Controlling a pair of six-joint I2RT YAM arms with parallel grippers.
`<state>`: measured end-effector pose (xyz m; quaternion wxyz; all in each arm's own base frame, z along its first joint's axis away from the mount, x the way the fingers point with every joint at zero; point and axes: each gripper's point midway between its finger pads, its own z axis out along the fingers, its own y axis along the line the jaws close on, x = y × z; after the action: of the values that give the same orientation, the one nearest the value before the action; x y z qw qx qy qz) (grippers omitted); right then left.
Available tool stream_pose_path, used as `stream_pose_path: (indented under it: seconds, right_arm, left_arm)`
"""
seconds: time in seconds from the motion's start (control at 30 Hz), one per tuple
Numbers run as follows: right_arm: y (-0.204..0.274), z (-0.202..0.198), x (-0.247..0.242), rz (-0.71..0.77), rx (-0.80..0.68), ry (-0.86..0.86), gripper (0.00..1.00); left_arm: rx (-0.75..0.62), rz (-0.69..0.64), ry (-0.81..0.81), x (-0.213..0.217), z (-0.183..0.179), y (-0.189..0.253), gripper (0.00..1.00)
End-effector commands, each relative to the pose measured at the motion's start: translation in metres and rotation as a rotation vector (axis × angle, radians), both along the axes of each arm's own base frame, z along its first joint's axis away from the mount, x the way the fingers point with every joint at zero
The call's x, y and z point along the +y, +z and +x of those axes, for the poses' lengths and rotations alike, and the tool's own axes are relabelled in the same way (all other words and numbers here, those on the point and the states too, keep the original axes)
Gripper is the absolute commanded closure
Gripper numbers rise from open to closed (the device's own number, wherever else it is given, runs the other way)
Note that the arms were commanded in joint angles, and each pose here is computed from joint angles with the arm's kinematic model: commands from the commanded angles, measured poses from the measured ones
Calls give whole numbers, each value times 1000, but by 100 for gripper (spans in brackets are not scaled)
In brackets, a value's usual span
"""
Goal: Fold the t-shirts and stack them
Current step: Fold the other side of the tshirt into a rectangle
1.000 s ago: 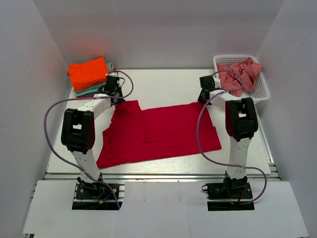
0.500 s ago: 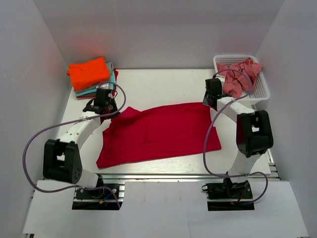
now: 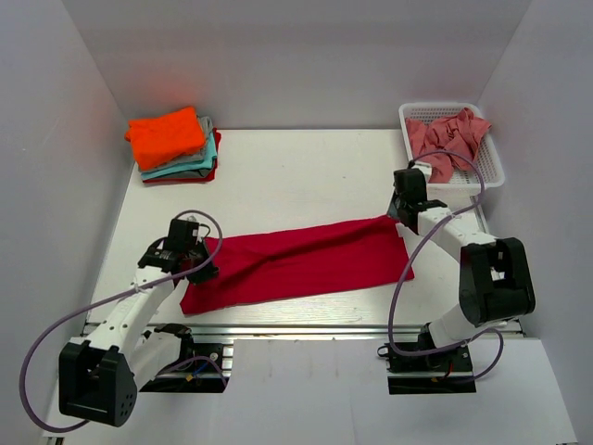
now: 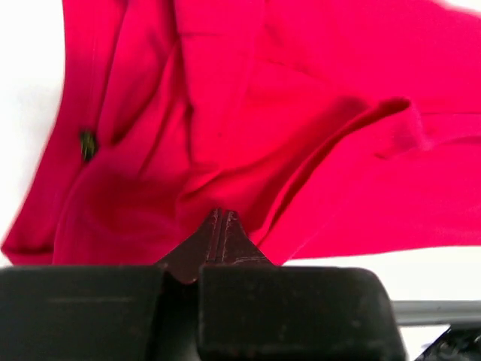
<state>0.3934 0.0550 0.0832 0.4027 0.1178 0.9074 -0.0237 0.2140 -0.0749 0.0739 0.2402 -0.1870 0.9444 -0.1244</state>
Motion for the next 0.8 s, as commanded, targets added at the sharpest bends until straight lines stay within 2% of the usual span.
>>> stream_pose_path:
  seconds: [0.0,0.03,0.1,0.13,0.17,0.23,0.27,0.3,0.33,0.43,0.47,0.63,0.67,0.7,0.77]
  right_arm:
    - [-2,-12,-8,22,-8,-65,100]
    - [-4,-16,-10,16,-5,-78,98]
    - [-18,-31,-17,8,40,-120,75]
    - [-24,-40,-21,-8,72,-134,62]
    - [-26,-46,-26,-13,85,-166,32]
    - [-33,-66,-33,-26,133,-215,30]
    - [-32,-71,-40,-44,139,-243,23]
    - [-35,-79,-43,-53,154,-254,21]
    - [-23,-79,-45,-48,124,-260,19]
    - [-1,-75,-36,3,77,-222,10]
    - [5,-71,-32,14,55,-205,10]
    - [37,-49,25,193,-60,56,10]
    - [45,-43,35,207,-103,104,10]
    - [46,-43,43,221,-109,139,10]
    - [49,-39,60,229,-135,221,10]
  left_arm:
    - [68,-49,-5,-6,-26,-11,100]
    - [91,-50,7,-5,-31,-15,100]
    - [115,-63,19,-6,-36,-19,100]
    - [139,-74,22,-8,-40,-20,91]
    - [189,-73,19,-9,-48,-25,72]
    - [221,-90,20,-12,-53,-23,66]
    - [230,-89,20,-11,-54,-17,56]
    - [219,-82,2,-11,-54,-12,53]
    - [177,-73,-7,-10,-46,2,38]
    - [94,-65,-55,-10,-35,26,4]
    - [53,-67,-65,-12,-26,30,0]
    - [-133,-78,-104,-21,26,43,0]
    - [-145,-94,-115,-26,35,42,0]
    - [-217,-114,-140,-33,52,48,0]
    - [-249,-156,-194,-45,61,47,0]
